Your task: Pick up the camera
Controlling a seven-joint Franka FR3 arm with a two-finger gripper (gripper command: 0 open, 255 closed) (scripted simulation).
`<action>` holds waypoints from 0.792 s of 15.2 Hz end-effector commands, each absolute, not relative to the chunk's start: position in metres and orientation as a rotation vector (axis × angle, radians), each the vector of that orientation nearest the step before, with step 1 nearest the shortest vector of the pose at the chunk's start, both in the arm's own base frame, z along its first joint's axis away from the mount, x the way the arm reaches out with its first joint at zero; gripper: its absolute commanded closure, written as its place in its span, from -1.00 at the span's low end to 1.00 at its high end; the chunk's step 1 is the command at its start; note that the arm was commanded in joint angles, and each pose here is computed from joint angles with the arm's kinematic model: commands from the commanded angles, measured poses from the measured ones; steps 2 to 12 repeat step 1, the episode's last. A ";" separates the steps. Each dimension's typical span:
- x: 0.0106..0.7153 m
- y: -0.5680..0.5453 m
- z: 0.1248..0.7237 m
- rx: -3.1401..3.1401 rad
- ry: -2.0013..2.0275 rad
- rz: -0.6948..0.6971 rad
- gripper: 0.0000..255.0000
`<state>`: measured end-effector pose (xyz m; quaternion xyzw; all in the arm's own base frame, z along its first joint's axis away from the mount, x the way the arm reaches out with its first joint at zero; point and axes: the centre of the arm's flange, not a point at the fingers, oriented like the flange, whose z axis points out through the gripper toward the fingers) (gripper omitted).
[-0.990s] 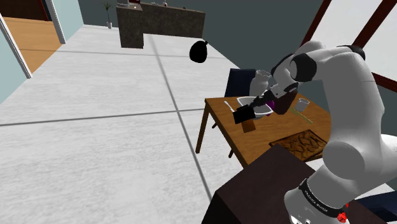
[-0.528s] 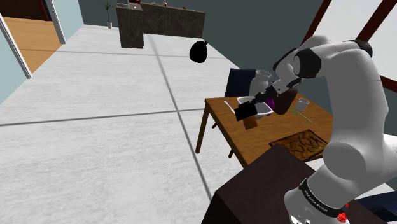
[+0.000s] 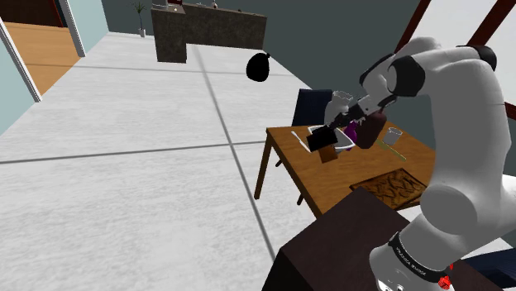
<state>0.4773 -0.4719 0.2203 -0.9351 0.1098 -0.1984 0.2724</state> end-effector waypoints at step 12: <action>0.477 -0.472 0.223 -2.517 0.296 -0.534 1.00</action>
